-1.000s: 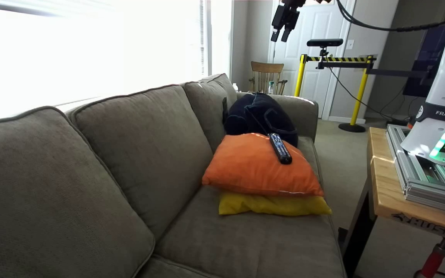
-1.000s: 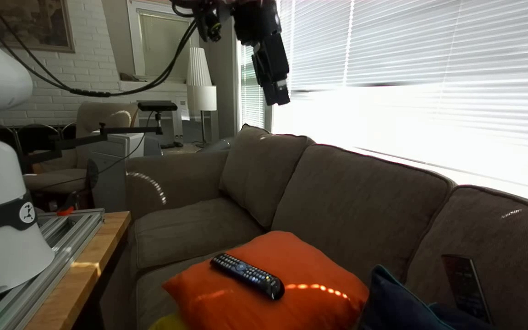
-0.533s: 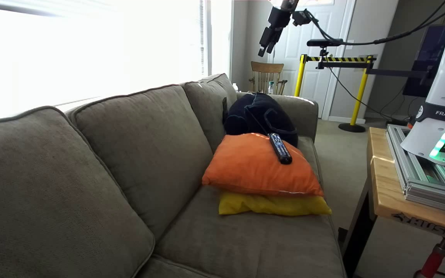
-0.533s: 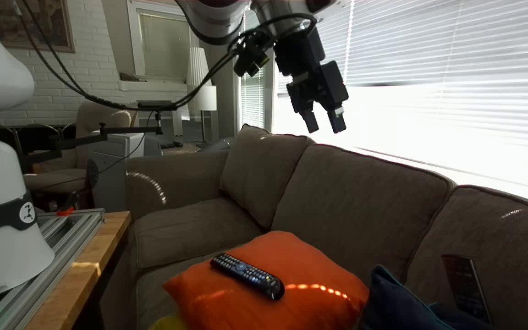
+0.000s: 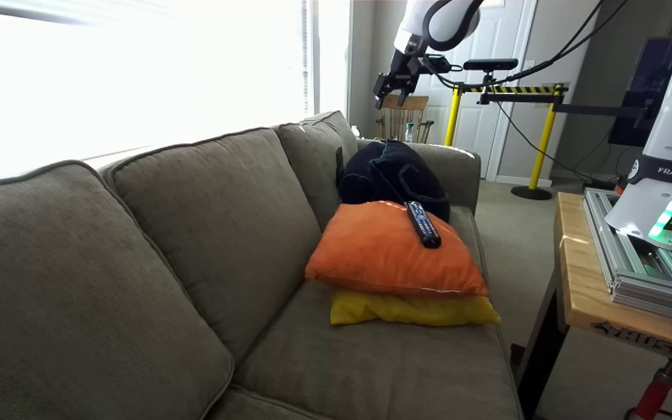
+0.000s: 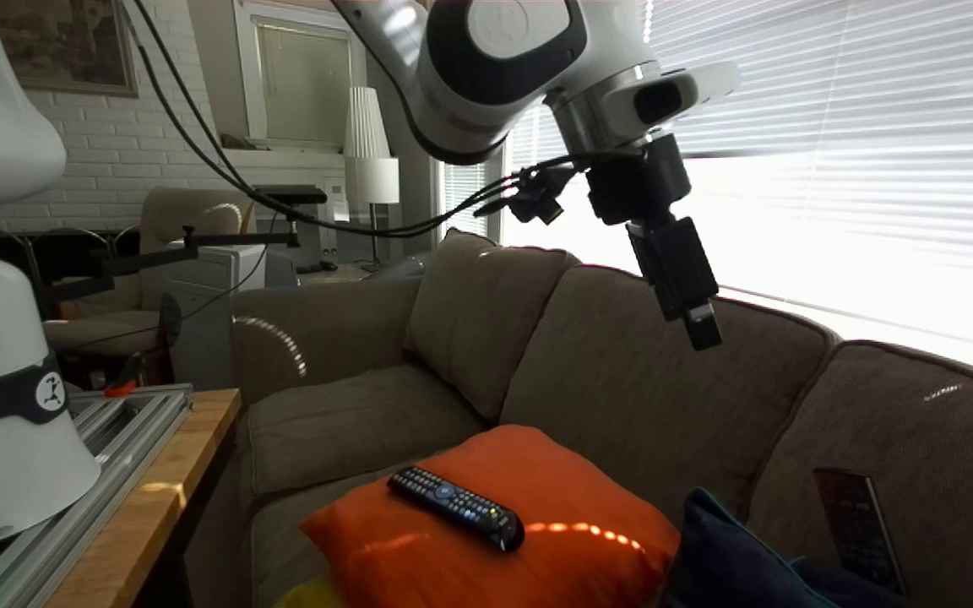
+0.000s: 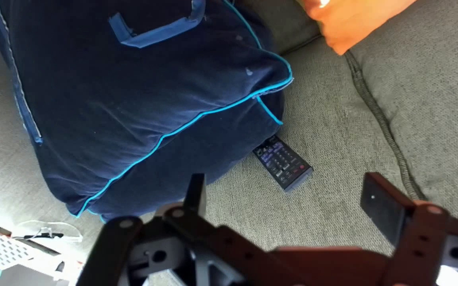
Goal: Pick up the remote behind the black cushion and place it on the orange cushion
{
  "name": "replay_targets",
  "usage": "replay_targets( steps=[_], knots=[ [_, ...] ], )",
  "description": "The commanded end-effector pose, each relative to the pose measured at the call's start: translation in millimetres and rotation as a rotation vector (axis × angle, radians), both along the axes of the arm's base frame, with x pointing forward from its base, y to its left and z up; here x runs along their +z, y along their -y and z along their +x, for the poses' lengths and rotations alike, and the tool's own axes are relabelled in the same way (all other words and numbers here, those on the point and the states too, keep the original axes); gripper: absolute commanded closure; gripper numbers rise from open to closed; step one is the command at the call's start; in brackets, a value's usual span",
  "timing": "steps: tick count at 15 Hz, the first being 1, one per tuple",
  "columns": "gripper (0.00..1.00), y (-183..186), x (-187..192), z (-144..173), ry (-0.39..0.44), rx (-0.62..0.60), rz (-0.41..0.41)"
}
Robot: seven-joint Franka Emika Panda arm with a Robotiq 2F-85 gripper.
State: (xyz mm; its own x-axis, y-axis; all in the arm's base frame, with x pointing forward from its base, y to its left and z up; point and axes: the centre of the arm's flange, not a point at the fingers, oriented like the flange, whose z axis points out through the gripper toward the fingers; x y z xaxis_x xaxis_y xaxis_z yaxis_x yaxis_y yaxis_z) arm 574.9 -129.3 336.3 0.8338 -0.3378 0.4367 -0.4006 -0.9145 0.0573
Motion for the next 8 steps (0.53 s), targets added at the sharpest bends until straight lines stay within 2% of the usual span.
replay_targets(
  steps=[1,6,8],
  knots=[
    [0.00,1.6,-3.6,5.3,-0.006,-0.006,0.002],
    [0.00,1.5,-5.3,12.8,-0.006,-0.010,0.004],
    [0.00,7.3,-14.3,29.6,0.006,-0.043,-0.022]
  ],
)
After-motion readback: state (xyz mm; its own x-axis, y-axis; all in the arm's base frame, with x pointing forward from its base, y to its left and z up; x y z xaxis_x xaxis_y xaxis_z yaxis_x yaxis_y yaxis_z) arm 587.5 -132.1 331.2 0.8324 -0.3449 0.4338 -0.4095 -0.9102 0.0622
